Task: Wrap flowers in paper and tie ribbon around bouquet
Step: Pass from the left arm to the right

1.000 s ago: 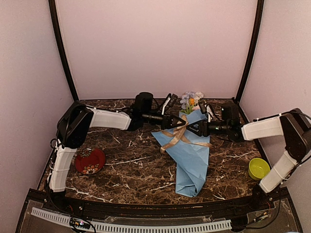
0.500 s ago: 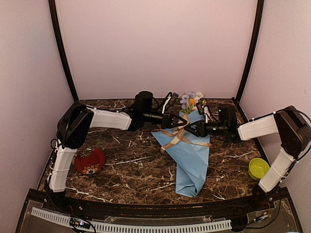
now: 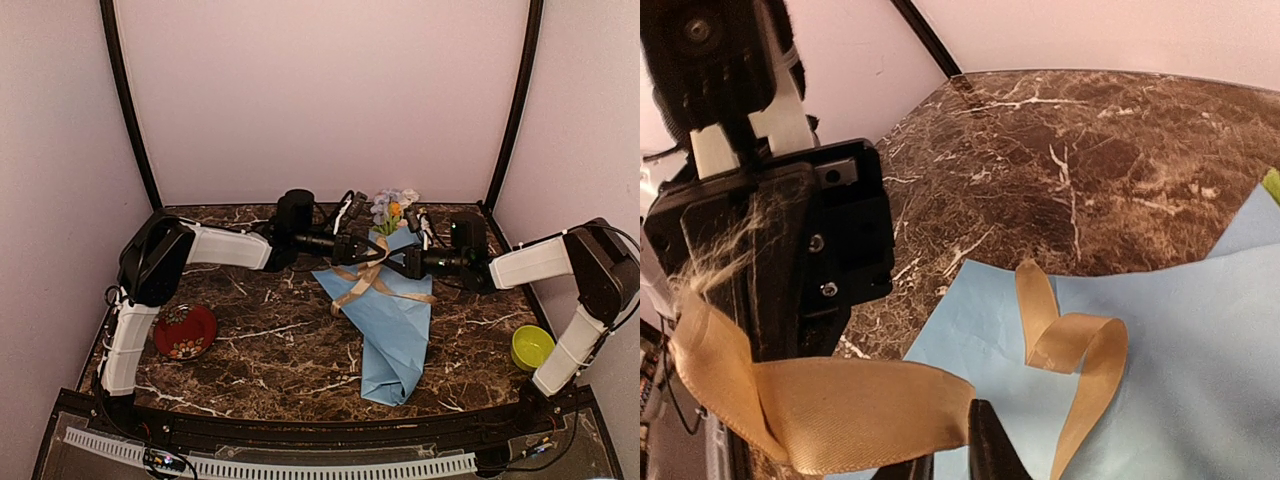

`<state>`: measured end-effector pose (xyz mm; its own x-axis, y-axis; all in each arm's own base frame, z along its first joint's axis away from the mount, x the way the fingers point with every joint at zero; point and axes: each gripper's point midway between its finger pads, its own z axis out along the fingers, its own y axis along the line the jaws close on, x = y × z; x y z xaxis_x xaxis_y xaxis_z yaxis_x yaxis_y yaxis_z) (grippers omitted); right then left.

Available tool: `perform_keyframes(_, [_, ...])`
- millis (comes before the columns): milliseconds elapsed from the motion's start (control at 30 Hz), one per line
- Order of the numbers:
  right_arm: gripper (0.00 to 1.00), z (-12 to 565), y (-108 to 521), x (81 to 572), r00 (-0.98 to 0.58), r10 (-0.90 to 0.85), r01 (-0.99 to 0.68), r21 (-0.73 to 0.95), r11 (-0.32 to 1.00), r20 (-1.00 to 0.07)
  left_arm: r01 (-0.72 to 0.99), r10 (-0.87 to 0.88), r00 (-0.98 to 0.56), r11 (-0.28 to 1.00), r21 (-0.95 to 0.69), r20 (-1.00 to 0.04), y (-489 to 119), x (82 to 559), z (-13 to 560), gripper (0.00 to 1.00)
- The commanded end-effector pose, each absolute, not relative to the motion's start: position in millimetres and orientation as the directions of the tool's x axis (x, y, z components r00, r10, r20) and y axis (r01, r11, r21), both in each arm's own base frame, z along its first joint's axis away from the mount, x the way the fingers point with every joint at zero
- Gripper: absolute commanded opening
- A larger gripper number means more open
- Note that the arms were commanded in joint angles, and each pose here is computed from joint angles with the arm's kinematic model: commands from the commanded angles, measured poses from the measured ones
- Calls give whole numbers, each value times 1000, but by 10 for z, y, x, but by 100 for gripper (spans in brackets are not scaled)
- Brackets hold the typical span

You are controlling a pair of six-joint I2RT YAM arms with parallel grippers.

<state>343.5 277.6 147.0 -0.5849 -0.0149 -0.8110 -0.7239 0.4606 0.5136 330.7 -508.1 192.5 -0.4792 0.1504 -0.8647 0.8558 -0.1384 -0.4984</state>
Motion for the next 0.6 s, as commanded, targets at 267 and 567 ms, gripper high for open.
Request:
perform_keyframes(267, [0,1522,2520,3523,-611,87,-660,567,493,-787,889,212,-431,-68,-453,-877,-4967,3507,1825,45])
perform_keyframes(567, [0,1376,2415,3526,-646,76,-616,577,536,-760,980,414,-188,142,-142,-891,-4737,3981,1486,71])
